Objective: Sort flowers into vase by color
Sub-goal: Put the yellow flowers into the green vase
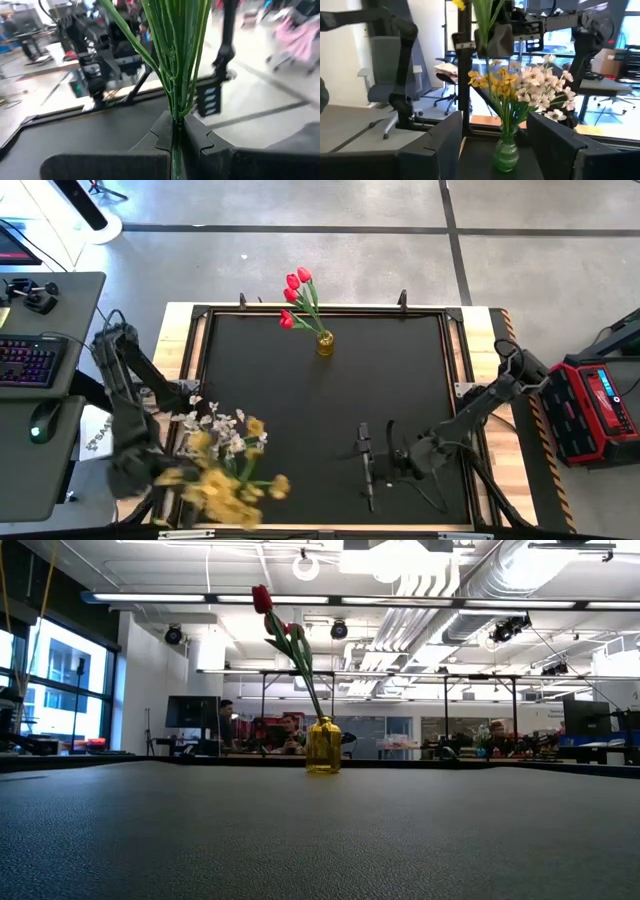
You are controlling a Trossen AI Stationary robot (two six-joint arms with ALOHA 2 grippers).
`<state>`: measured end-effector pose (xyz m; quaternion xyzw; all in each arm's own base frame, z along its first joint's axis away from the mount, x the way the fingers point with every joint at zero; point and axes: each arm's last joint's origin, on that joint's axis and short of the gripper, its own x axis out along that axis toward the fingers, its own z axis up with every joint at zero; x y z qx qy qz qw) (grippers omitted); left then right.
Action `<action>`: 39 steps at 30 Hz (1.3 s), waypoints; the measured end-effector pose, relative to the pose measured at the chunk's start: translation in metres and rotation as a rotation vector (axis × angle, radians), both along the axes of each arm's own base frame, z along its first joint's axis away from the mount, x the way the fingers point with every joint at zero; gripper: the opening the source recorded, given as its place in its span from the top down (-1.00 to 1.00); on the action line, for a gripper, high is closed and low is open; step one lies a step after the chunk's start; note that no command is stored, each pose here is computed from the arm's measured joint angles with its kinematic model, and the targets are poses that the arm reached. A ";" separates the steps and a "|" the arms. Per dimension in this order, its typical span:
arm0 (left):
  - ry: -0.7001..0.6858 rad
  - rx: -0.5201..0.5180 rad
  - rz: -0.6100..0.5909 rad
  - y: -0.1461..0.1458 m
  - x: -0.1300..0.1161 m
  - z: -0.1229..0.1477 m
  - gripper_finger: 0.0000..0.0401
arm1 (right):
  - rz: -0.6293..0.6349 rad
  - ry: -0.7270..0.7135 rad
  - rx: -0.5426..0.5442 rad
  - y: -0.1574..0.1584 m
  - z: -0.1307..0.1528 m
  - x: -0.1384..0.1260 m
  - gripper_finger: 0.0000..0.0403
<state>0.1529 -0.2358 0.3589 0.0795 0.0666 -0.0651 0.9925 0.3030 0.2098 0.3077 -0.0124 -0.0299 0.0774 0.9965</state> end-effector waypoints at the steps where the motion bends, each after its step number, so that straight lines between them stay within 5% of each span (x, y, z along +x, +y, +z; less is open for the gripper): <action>1: 0.011 0.017 0.013 -0.004 0.006 -0.006 1.00 | 0.008 0.001 -0.003 -0.003 -0.002 0.004 -0.03; 9: 0.087 0.027 0.158 -0.005 0.058 -0.044 1.00 | 0.090 -0.065 -0.061 -0.017 -0.001 0.018 -0.04; 24: 0.092 0.055 0.234 0.030 0.116 -0.056 1.00 | 0.086 -0.060 -0.026 -0.039 -0.001 0.031 -0.29; 32: 0.111 0.041 0.211 0.040 0.124 -0.057 1.00 | 0.066 -0.075 -0.039 -0.048 0.000 0.035 -0.11; 39: 0.132 0.020 0.149 0.044 0.129 -0.057 0.95 | 0.060 -0.074 -0.032 -0.051 0.000 0.036 0.25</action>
